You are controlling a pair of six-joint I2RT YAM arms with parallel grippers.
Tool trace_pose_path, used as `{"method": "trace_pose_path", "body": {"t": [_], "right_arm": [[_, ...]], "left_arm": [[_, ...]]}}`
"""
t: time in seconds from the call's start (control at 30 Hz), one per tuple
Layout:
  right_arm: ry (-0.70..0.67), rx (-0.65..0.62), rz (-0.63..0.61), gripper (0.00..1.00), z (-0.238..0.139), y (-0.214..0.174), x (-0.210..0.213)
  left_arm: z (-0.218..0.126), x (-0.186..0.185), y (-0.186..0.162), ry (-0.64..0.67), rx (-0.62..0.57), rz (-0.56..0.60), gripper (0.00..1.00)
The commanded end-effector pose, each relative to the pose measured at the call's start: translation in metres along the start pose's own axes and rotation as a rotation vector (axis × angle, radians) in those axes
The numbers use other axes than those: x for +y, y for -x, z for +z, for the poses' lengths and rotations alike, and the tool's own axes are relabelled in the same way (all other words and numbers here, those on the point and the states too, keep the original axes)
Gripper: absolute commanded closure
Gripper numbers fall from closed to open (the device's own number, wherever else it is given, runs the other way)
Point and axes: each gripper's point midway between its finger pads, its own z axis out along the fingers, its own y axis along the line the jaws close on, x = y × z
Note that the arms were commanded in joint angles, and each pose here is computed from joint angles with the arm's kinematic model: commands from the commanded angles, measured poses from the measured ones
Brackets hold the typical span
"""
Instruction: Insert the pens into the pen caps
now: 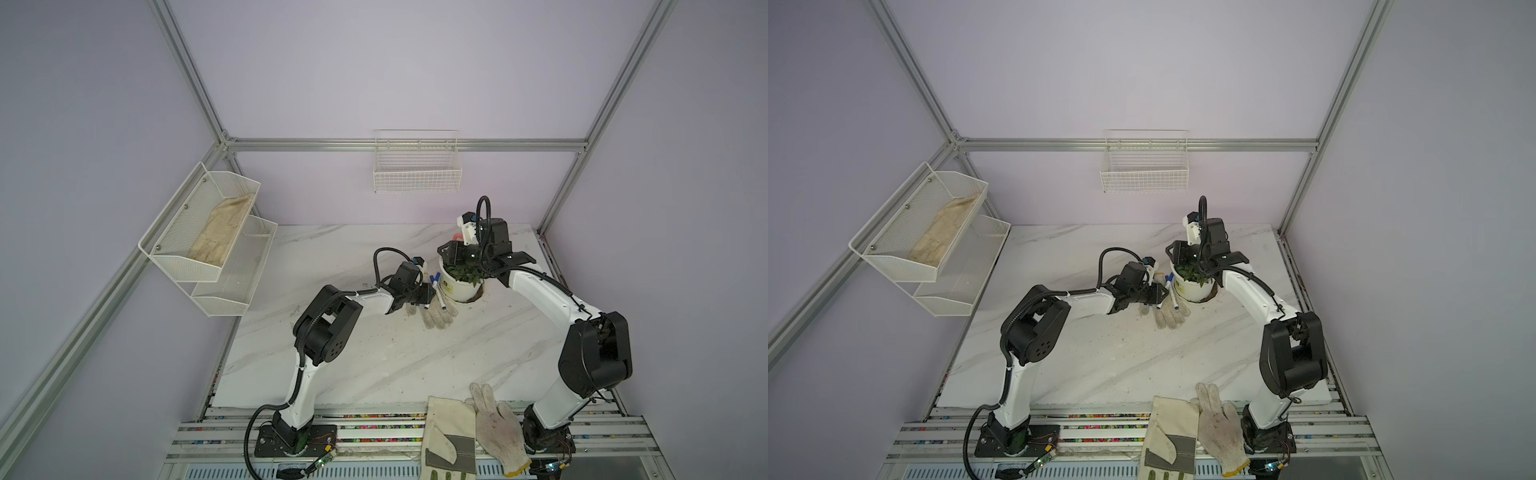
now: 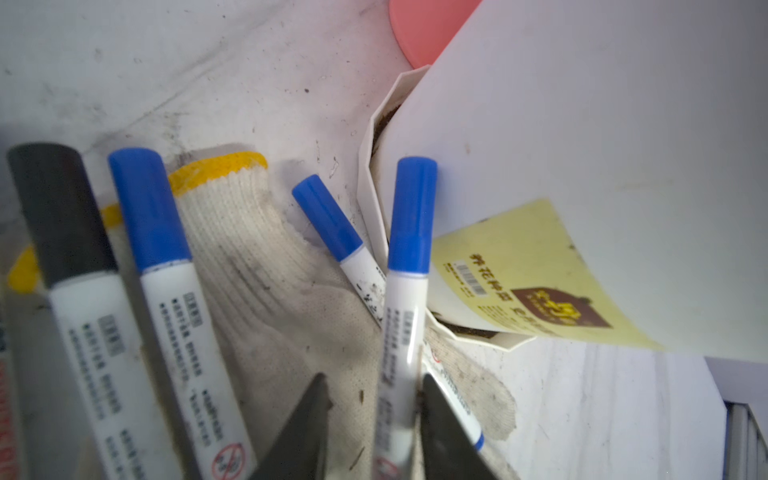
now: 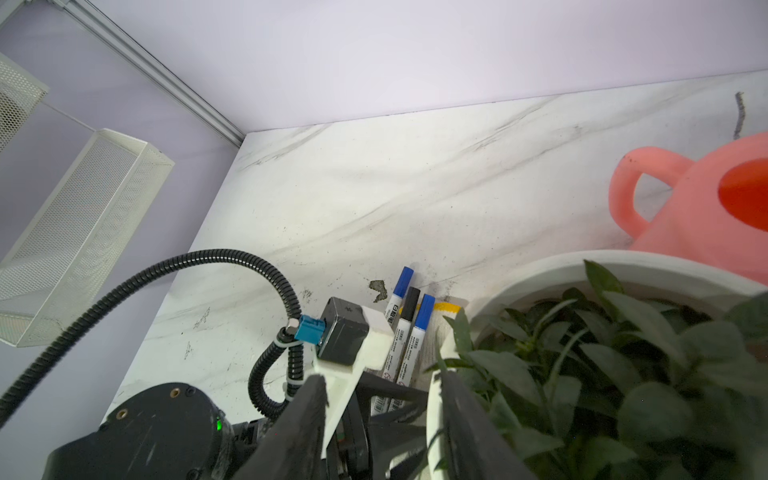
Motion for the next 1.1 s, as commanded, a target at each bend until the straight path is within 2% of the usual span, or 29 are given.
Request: {"method": "trace_pose_path", "body": {"t": [0.0, 0.13, 0.17, 0.27, 0.33, 0.47, 0.6, 0.73, 1.07], "right_arm": [[0.001, 0.002, 0.011, 0.53, 0.0, 0.005, 0.001], [-0.013, 0.005, 0.008, 0.53, 0.0, 0.004, -0.002], [-0.016, 0.005, 0.004, 0.53, 0.0, 0.004, -0.003], [-0.035, 0.013, -0.006, 0.53, -0.001, 0.003, -0.006], [-0.037, 0.013, -0.006, 0.53, -0.001, 0.002, -0.006], [-0.035, 0.018, -0.006, 0.53, 0.0, 0.001, -0.006], [-0.036, 0.023, -0.001, 0.53, 0.001, 0.0, -0.007], [-0.037, 0.027, 0.003, 0.53, 0.002, -0.001, -0.008], [-0.037, 0.035, 0.007, 0.53, 0.003, -0.003, -0.008]], "left_arm": [[-0.027, -0.036, 0.061, -0.061, -0.131, 0.044, 0.55], [-0.031, -0.036, 0.065, -0.061, -0.154, 0.042, 0.55], [-0.033, -0.038, 0.067, -0.075, -0.161, 0.042, 0.59], [-0.039, -0.039, 0.072, -0.105, -0.194, 0.022, 0.81], [-0.043, -0.038, 0.077, -0.128, -0.223, 0.003, 0.87], [-0.043, -0.037, 0.081, -0.144, -0.22, -0.013, 0.86], [-0.038, -0.035, 0.075, -0.137, -0.187, -0.013, 0.7], [-0.031, -0.023, 0.066, -0.089, -0.163, -0.03, 0.61], [-0.018, -0.007, 0.052, -0.027, -0.102, -0.046, 0.71]]}}
